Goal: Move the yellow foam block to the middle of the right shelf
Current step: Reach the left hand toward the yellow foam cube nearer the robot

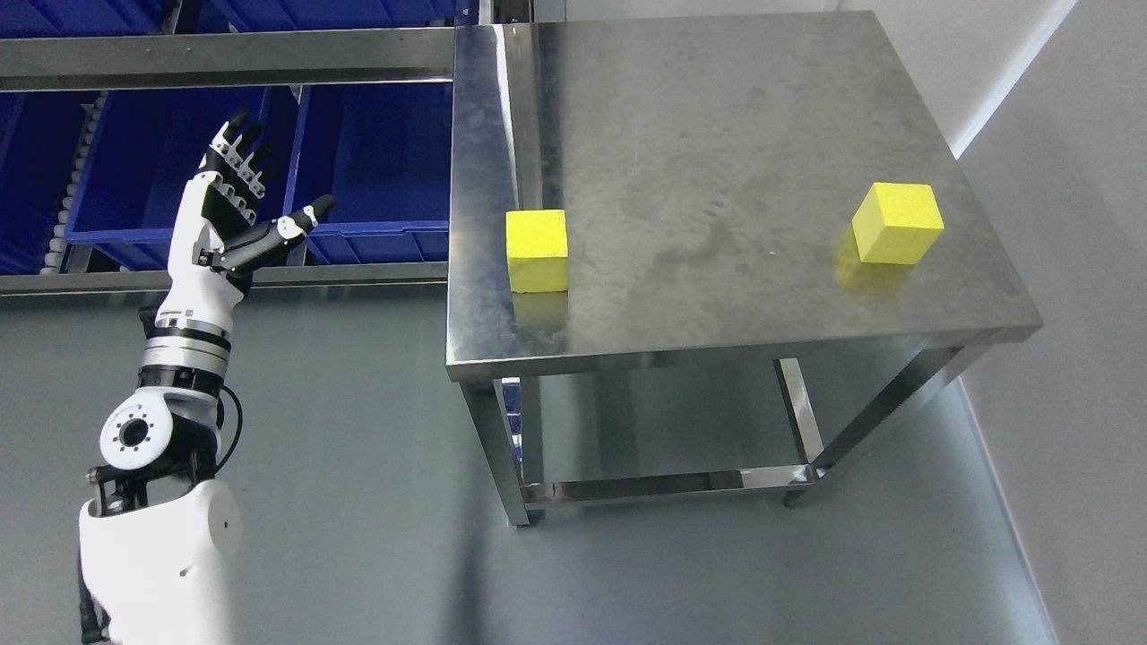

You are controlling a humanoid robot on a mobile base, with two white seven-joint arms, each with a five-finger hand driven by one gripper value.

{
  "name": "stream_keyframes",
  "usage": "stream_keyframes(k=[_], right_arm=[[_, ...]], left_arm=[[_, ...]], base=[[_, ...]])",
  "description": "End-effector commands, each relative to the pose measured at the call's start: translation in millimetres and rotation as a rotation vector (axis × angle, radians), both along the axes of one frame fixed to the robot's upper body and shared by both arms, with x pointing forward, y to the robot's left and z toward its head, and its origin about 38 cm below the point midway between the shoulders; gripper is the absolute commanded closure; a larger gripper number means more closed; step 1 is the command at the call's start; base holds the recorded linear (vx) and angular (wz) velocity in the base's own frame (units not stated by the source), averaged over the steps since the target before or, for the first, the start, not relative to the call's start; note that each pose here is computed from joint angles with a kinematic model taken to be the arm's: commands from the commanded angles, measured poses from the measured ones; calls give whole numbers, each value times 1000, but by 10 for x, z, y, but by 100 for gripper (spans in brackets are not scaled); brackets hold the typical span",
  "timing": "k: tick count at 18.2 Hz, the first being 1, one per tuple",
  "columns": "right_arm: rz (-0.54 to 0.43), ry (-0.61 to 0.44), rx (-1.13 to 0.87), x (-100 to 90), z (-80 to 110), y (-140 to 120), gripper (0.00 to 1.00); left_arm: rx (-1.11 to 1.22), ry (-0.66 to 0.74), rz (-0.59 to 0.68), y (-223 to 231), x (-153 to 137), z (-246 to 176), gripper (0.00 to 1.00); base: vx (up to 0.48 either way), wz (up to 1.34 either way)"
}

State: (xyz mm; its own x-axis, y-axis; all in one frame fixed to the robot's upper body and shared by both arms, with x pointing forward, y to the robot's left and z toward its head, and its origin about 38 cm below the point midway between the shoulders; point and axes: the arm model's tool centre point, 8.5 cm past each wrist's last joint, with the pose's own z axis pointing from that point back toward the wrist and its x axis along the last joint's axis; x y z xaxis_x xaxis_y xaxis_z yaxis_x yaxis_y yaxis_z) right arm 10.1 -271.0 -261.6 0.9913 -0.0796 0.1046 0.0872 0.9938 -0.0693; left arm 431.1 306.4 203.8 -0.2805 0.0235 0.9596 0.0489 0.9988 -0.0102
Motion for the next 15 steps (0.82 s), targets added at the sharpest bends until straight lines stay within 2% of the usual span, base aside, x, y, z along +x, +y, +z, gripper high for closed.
stream_keyframes(k=[1,5,10,12,15], right_arm=[[2,-20,-18,80,11,-117,0],[2,-18,-18,70,11,-117,0],[2,-18,-18,70,11,-117,0],[2,-18,-18,70,11,-117,0],[2,-18,-18,70,11,-117,0]], left_arm=[[19,3,-3,36,-10,0,0],[23,3,-16,12,-11,-3,0],[207,-22,-241,-284,128,148,1],[195,-29,-266,-419,278,216,0],[192,-32,-323,-655,341,224,1]], base=[[0,0],[0,0],[0,0],[0,0],[0,0]])
